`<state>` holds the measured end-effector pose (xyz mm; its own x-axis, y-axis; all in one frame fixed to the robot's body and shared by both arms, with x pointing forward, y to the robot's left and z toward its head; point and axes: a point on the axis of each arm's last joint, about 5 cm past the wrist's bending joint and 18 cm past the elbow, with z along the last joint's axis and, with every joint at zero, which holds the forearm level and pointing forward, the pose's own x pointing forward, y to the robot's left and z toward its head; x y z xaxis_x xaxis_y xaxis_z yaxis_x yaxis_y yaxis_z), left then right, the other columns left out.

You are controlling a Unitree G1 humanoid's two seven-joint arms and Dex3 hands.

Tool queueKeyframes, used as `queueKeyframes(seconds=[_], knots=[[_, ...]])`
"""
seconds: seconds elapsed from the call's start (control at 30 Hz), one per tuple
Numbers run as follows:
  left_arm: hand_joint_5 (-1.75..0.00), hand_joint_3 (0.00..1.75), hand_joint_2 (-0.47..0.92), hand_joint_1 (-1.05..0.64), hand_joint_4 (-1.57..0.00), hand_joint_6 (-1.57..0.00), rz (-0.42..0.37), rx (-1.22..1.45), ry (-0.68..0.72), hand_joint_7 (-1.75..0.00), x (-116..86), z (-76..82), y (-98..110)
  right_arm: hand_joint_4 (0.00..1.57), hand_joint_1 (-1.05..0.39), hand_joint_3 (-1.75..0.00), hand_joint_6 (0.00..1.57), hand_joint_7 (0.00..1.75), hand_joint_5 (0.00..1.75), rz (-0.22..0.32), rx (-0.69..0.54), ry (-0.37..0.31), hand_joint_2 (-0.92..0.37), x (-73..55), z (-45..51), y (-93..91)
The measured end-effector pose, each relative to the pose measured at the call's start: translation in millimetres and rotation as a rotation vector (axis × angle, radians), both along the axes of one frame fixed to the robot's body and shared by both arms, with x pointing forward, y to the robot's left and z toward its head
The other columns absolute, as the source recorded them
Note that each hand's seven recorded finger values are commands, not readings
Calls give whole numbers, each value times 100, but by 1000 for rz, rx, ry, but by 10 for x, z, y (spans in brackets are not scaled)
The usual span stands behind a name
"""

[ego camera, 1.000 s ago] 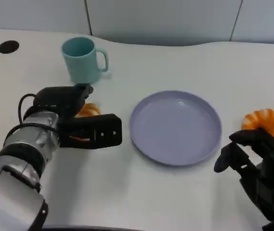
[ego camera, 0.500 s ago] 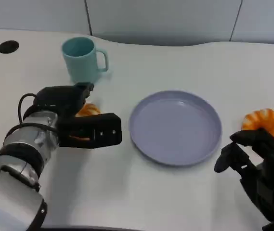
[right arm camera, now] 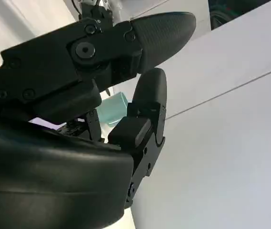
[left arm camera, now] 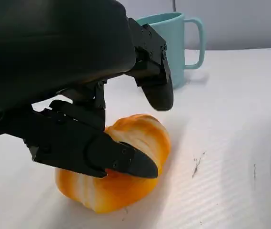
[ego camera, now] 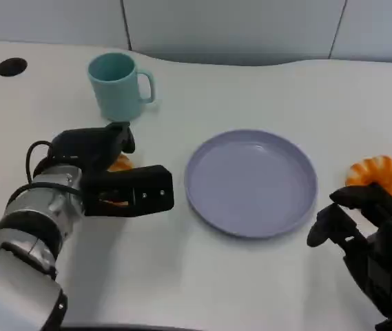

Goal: Grasp the bread from the table and place it into the plate.

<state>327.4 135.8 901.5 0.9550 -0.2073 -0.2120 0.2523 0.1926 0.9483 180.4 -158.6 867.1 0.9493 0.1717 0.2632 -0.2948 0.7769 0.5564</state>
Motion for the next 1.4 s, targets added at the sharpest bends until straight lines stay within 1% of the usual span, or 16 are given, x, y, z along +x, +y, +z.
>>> queueKeyframes(seconds=[0.07, 0.3, 0.37, 0.5, 0.57, 0.67, 0.7, 0.77, 0.8, 0.9, 0.97, 1.23, 1.27, 1.3, 1.33, 1.4], knots=[[-138, 0, 91, -39, -44, -54, 2, 1, 0, -110, 0, 0, 1, 61, -56, -13, 77, 92, 172, 0, 0, 0, -92, 0, 0, 0], [-140, 0, 91, -39, -45, -54, 2, 1, 1, -111, 0, 0, 1, 60, -56, -13, 76, 94, 173, -3, 0, 2, -92, 0, 0, 1], [-146, 0, 91, -38, -44, -54, 2, 1, 2, -115, 0, 0, 1, 60, -56, -13, 76, 95, 174, -3, -1, 3, -92, 1, 0, 0], [-173, 0, 92, -36, -39, -41, 0, 4, 2, -148, 0, -1, 1, 60, -56, -13, 75, 96, 174, -2, -1, 4, -92, 6, -3, 0], [-165, 1, 92, -36, -50, -52, -6, 17, 2, -136, -2, -4, -2, 59, -56, -14, 74, 96, 174, 0, 0, 4, -92, 12, -5, 1], [-126, 3, 92, -31, -76, -84, -18, 47, 0, -84, -4, -9, -4, 60, -56, -14, 74, 97, 174, 4, -1, -2, -92, 21, -2, 1], [-132, 3, 92, -26, -76, -86, -20, 58, -5, -84, -5, -12, -6, 59, -56, -14, 74, 97, 174, 4, -1, -3, -92, 21, -1, 0], [-151, 1, 91, -18, -70, -76, -22, 69, -10, -111, -7, -15, -8, 60, -56, -13, 74, 97, 173, 2, -2, -3, -92, 21, -2, -4], [-152, 1, 91, -16, -69, -75, -22, 69, -13, -106, -7, -15, -9, 60, -56, -13, 74, 97, 173, 1, -2, -2, -92, 21, -2, -5], [-132, 0, 89, -15, -76, -98, -27, 65, -15, -33, -7, -14, -11, 60, -57, -13, 74, 97, 172, 0, -1, -1, -92, 20, -7, -7], [-131, 0, 89, -13, -77, -106, -27, 65, -15, -19, -7, -14, -12, 60, -56, -13, 74, 96, 172, -1, -1, 0, -92, 19, -7, -8], [-132, 0, 90, -12, -78, -116, -30, 61, -16, -12, -7, -13, -14, 61, -55, -13, 75, 95, 171, -1, 0, 0, -92, 26, -11, -21], [-148, 0, 90, -12, -72, -113, -30, 60, -16, -29, -7, -13, -14, 61, -56, -13, 75, 94, 171, -1, 0, 0, -92, 27, -11, -21], [-158, 0, 89, -11, -70, -97, -30, 60, -17, -67, -7, -13, -14, 61, -56, -12, 75, 94, 171, 0, 0, 0, -92, 28, -11, -21], [-133, 0, 90, -13, -75, -87, -31, 59, -18, -57, -8, -13, -14, 61, -55, -13, 75, 94, 171, 0, 0, -1, -92, 29, -12, -20], [-119, 0, 90, -13, -81, -101, -32, 59, -18, -25, -8, -14, -15, 61, -56, -13, 76, 94, 171, 5, -1, -2, -92, 30, -15, -20]])
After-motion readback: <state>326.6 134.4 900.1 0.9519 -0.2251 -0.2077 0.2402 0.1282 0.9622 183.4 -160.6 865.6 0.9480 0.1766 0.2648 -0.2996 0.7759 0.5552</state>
